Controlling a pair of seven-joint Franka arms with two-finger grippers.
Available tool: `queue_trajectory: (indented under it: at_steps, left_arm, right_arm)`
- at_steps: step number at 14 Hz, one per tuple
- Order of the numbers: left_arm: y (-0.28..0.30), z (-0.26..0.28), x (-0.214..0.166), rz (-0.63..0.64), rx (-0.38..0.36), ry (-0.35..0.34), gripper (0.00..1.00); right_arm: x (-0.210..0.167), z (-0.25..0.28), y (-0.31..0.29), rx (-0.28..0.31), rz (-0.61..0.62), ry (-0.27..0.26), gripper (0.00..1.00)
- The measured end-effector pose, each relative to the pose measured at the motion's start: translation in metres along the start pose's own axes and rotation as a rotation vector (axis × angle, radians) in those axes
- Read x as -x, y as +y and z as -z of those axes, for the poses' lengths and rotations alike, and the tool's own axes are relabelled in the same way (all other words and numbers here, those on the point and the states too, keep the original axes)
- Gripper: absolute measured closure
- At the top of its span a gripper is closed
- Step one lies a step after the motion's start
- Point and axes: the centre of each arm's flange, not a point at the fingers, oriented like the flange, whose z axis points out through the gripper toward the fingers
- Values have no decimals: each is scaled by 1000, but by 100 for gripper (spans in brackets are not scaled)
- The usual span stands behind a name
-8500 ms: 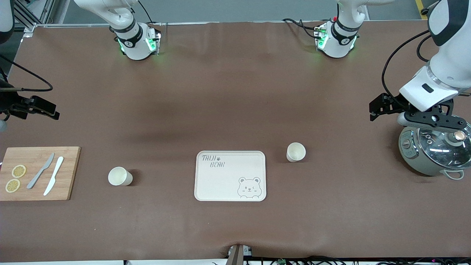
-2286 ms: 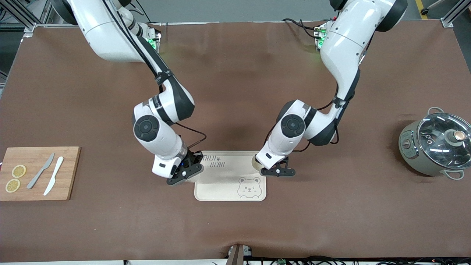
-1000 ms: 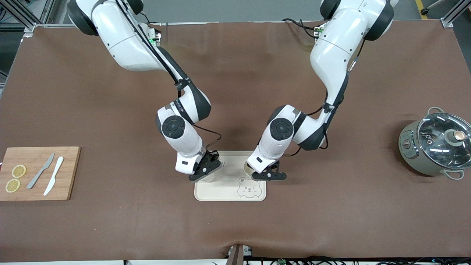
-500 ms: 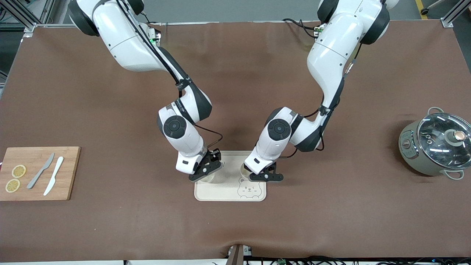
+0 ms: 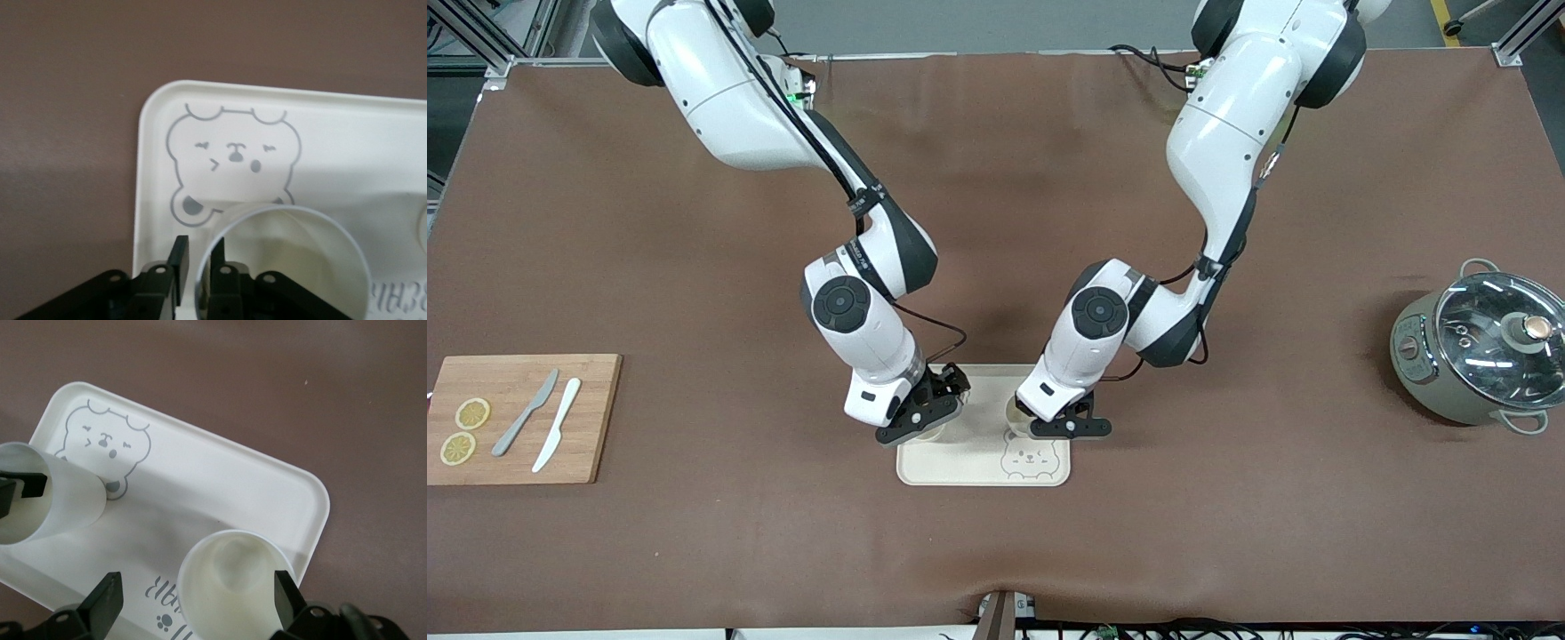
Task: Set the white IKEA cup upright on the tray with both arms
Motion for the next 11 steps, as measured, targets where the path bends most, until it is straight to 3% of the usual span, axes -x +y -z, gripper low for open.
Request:
queue_trajectory:
  at_steps: [3,7,11]
  left_arm:
    - [10,2,5,23,-33,35,42]
    - [13,7,5,28,-53,15,2]
    - [11,40,-8,49,-83,-14,0]
  right_arm:
    - [-12,18,31,13,-44,25,0]
    - [-18,66,104,48,-137,-39,0]
    - [-5,123,180,79,-244,-155,0]
